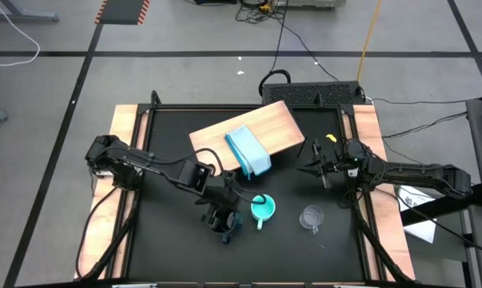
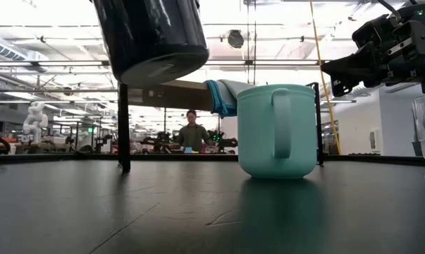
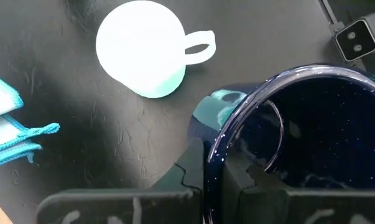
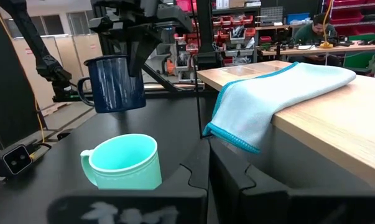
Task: Stack small to large cups/mugs on shelf
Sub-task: Put the dark blue mug to the left on the shelf
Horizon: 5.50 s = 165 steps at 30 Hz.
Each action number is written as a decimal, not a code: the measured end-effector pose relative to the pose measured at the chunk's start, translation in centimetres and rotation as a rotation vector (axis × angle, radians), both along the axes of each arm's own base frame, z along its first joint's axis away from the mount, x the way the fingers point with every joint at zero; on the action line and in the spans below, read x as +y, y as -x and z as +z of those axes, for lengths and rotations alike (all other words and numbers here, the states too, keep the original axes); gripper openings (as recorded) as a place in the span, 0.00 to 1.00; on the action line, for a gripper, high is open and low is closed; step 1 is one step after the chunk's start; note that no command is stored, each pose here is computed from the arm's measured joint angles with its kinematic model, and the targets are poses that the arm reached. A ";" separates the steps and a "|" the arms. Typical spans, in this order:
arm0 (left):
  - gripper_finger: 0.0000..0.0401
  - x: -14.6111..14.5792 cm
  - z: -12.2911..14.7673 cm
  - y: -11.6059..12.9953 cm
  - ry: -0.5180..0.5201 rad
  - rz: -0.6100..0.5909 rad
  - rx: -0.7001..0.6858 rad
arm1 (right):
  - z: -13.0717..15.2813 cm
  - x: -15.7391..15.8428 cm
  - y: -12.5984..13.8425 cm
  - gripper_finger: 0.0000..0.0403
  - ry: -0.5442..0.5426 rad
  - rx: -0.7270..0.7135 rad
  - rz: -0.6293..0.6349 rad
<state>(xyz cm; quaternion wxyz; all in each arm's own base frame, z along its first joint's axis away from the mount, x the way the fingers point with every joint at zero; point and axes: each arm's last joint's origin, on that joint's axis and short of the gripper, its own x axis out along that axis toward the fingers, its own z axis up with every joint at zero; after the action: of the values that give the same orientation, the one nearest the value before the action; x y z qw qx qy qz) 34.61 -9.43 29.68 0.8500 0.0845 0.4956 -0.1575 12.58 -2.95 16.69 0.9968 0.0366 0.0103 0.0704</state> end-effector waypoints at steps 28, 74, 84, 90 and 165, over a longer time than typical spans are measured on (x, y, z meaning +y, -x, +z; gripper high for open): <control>0.04 5.4 7.6 5.6 -0.016 0.164 -0.175 | 0.0 0.0 0.0 0.00 0.000 0.000 -0.001; 0.04 11.9 11.3 6.7 -0.126 0.314 -0.237 | 0.0 0.0 0.0 0.00 0.003 0.000 0.000; 0.04 15.4 11.3 7.3 -0.119 0.378 -0.235 | 0.0 0.0 0.0 0.00 0.003 0.000 0.000; 0.04 17.1 11.2 7.8 -0.129 0.419 -0.222 | 0.0 0.0 0.0 0.00 0.003 0.000 0.000; 0.04 20.5 7.3 7.5 -0.004 0.531 0.092 | 0.0 0.0 0.0 0.00 0.025 -0.003 0.000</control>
<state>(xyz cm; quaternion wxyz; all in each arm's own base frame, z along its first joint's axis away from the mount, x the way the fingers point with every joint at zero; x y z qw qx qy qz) 27.13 11.10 36.97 0.8379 -0.0543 0.5388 0.0683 12.58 -2.95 16.68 0.9972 0.0239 0.0097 0.0703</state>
